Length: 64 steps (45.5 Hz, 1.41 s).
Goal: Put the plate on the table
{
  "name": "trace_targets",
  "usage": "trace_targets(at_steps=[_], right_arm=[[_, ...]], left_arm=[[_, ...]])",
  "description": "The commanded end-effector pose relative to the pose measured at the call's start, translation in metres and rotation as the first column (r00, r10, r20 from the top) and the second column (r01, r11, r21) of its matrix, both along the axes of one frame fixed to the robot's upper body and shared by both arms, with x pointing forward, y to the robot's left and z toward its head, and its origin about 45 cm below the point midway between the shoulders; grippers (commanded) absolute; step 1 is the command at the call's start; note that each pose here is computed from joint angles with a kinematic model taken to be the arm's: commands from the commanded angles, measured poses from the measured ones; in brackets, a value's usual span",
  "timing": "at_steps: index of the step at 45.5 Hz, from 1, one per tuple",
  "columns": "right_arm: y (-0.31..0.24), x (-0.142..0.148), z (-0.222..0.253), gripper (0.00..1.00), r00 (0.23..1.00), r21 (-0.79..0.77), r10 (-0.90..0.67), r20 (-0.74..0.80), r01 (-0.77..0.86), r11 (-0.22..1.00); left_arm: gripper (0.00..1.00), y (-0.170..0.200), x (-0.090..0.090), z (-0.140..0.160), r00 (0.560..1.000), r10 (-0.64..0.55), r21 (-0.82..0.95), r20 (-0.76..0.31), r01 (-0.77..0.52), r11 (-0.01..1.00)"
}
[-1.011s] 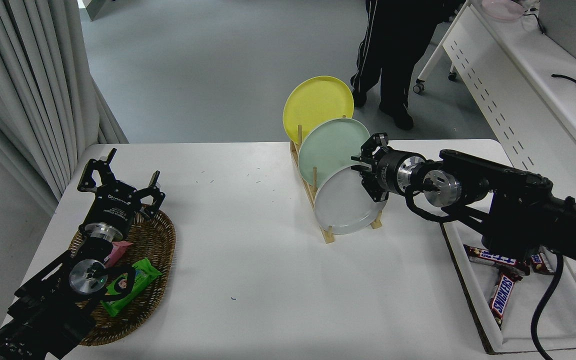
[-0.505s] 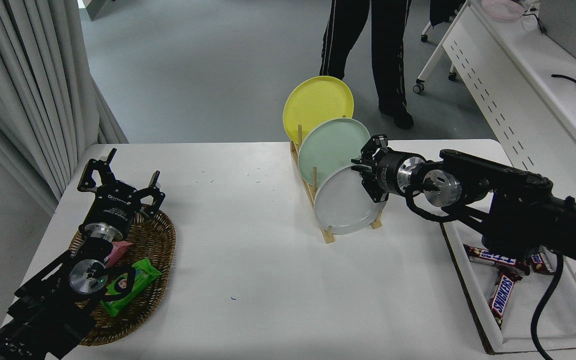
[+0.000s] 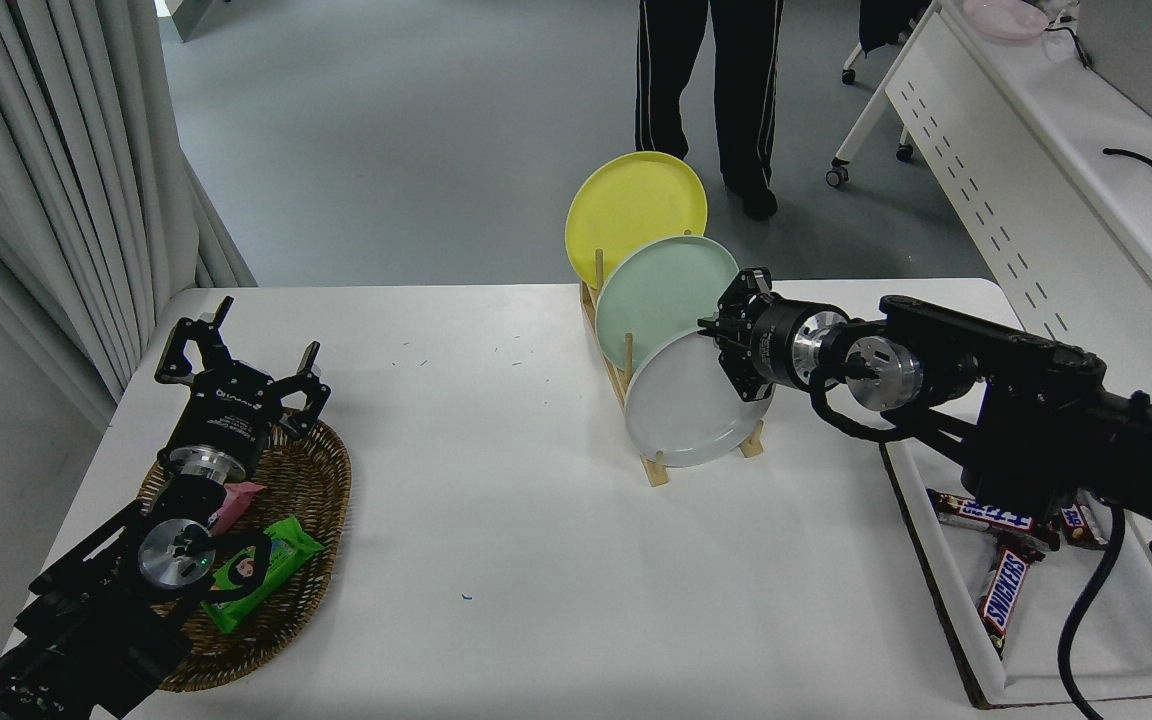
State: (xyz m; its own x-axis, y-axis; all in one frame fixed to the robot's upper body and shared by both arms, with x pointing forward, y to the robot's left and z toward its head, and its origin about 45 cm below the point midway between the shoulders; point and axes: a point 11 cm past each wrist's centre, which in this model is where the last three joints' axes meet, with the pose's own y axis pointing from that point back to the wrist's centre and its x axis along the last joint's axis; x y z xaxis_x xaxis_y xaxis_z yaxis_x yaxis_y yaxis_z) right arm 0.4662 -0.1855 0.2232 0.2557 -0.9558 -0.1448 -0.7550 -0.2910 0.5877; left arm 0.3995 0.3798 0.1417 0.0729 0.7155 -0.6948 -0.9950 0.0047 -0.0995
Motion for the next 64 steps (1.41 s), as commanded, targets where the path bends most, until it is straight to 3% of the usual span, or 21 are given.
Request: trace_targets(at_steps=[1,9,22,38,55,64], right_arm=[[-0.004,0.003,0.01,0.0,1.0,0.014,-0.011,-0.017,0.011,1.0],[-0.006,0.005,0.02,0.0,0.997,0.02,-0.016,-0.074,0.018,1.0],[-0.011,0.015,0.076,0.0,0.986,0.208,-0.077,-0.151,0.108,0.972],[0.004,0.011,0.136,0.0,0.929,0.22,-0.234,-0.286,0.301,0.928],[0.04,-0.017,0.152,0.0,0.87,0.316,-0.209,-0.446,0.371,0.873],[0.048,-0.028,0.129,0.0,0.825,0.385,-0.141,-0.547,0.398,0.833]], left_arm=[[1.0,0.0,0.0,0.0,1.0,0.0,0.0,0.001,0.0,1.0],[1.0,0.0,0.0,0.0,1.0,0.001,0.0,0.0,-0.001,1.0],[1.0,0.0,0.0,0.0,1.0,0.0,0.0,0.001,0.0,1.0],[1.0,0.0,0.0,0.0,1.0,0.001,0.0,0.0,-0.001,1.0],[1.0,0.0,0.0,0.0,1.0,0.001,0.0,0.0,-0.001,1.0],[1.0,0.0,-0.001,-0.001,1.0,0.001,0.0,-0.002,-0.001,1.0]])
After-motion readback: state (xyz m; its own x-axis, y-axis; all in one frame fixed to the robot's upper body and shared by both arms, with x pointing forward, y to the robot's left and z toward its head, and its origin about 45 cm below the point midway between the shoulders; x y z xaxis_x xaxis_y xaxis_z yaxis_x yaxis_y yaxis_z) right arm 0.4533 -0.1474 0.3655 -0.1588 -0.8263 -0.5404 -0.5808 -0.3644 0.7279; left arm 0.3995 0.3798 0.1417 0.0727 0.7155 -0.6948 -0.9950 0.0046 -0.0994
